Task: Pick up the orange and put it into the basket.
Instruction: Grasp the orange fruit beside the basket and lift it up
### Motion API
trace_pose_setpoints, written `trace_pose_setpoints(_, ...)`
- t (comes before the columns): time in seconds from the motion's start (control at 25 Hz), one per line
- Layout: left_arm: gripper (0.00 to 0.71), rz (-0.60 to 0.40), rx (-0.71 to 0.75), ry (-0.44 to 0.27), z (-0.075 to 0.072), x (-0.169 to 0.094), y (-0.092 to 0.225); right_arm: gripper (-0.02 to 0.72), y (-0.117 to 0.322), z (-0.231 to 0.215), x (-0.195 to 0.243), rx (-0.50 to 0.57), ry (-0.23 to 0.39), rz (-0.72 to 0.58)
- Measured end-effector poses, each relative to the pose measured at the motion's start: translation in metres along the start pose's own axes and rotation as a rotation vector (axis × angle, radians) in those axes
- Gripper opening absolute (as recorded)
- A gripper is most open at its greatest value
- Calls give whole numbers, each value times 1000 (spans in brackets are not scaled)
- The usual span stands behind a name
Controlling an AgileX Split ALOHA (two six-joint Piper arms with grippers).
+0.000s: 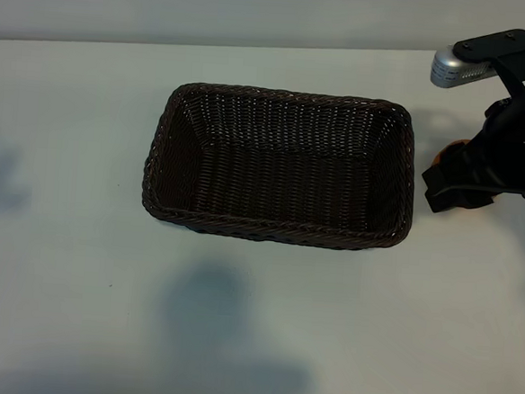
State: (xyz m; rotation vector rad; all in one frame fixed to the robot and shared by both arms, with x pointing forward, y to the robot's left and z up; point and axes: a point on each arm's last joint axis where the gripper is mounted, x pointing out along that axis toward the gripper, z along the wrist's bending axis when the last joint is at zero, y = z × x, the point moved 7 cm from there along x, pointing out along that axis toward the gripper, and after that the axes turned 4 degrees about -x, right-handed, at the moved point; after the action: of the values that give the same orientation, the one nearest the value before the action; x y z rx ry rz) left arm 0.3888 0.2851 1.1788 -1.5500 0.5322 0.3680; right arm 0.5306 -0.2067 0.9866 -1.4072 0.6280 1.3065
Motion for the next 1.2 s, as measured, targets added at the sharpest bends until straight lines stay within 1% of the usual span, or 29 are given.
trace_pose_setpoints(0.08,594,-6,-10,-56,7,-9,27,528,0,0,0,0,-1,2)
trace_pose_setpoints(0.16,594,-33,-35,-88,10,-19,52,527,0,0,0,0,-1,2)
trace_pose_setpoints(0.28,594,-75,-62,-92,8,-29,86,527,0,0,0,0,-1,2)
trace_pose_setpoints(0.44,594,-130,-62,-91,5,-40,117,527,0,0,0,0,-1,2)
trace_pose_setpoints(0.64,594,-75,-68,-90,4,-38,155,527,0,0,0,0,-1,3)
trace_pose_setpoints(0.76,594,-48,-71,-90,4,-36,170,527,1,0,0,0,-2,6)
trace_pose_setpoints(1.0,593,-10,-71,-86,5,-24,191,527,2,0,0,2,-3,10)
trace_pose_setpoints(1.2,593,47,-80,-85,7,-8,205,527,2,0,0,2,-3,11)
